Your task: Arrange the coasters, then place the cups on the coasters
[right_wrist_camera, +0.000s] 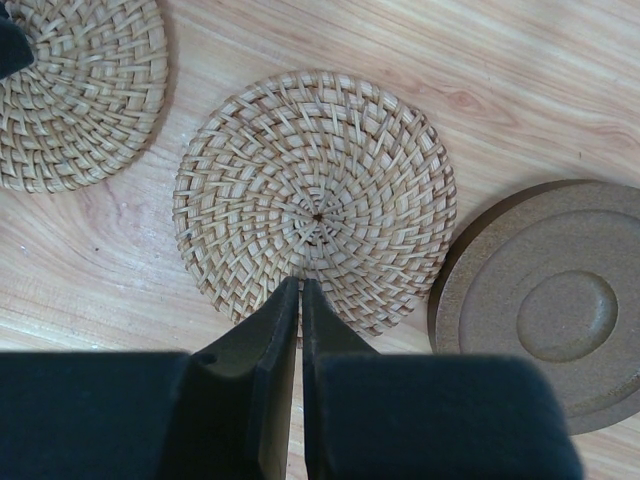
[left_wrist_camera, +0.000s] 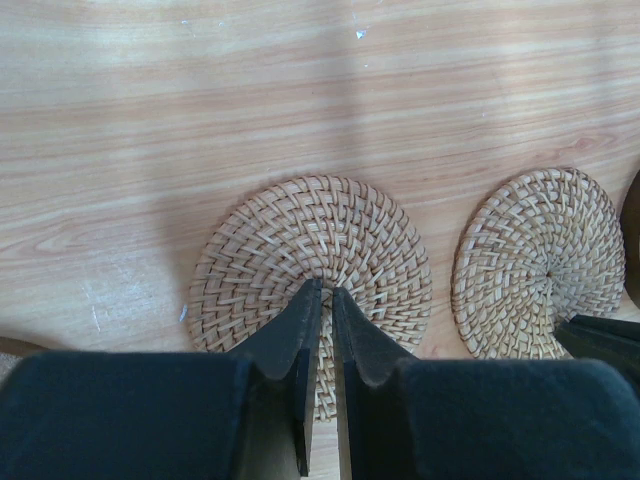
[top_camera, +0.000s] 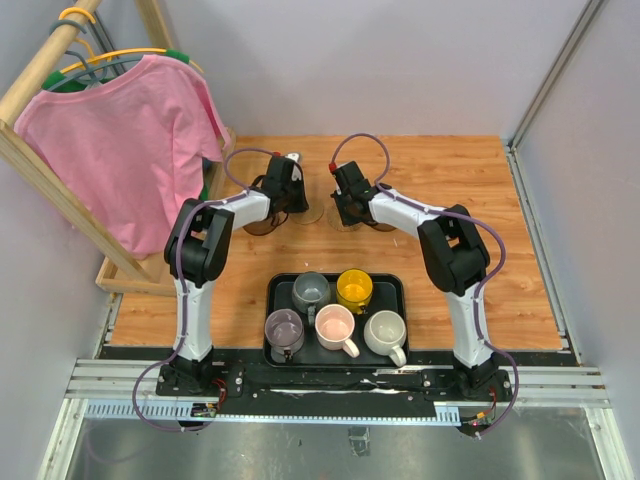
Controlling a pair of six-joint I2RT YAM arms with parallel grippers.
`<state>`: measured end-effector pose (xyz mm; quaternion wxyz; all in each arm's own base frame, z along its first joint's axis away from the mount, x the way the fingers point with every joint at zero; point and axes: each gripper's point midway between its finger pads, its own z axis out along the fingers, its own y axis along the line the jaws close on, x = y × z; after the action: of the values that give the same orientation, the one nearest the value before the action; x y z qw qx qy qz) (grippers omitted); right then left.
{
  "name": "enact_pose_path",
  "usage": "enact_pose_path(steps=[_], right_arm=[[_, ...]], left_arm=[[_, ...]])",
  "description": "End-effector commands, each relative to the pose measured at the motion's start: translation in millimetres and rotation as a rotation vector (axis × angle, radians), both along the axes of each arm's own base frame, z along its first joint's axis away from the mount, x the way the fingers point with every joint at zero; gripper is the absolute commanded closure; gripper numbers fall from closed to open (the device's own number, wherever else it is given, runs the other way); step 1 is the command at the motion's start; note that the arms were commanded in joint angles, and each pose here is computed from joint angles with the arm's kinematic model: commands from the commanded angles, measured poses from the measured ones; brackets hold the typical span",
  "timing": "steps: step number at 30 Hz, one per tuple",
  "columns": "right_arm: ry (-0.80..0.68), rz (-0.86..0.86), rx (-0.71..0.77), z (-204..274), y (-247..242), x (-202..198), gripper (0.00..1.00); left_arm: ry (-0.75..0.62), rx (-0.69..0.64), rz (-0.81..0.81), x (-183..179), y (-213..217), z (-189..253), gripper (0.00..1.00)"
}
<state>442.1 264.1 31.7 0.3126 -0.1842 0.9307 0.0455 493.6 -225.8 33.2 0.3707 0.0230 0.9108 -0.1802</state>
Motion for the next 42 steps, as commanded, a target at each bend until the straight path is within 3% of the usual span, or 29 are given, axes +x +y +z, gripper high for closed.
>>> enact_pose_path(steps=[1, 13, 42], right_arm=[[0.076, -0.024, -0.024, -12.7, -15.7, -15.9, 0.94], [0.092, -0.023, 0.009, -10.8, -11.7, -20.4, 0.94], [0.079, 0.023, 0.064, 1.7, 4.3, -17.2, 0.93]], left_arm=[[0.080, 0.069, 0.016, -18.3, 11.7, -26.5, 0.85], [0.138, 0.110, 0.057, -49.8, 30.7, -42.2, 0.86], [0.151, 0.063, 0.055, -61.9, 27.5, -43.2, 0.86]])
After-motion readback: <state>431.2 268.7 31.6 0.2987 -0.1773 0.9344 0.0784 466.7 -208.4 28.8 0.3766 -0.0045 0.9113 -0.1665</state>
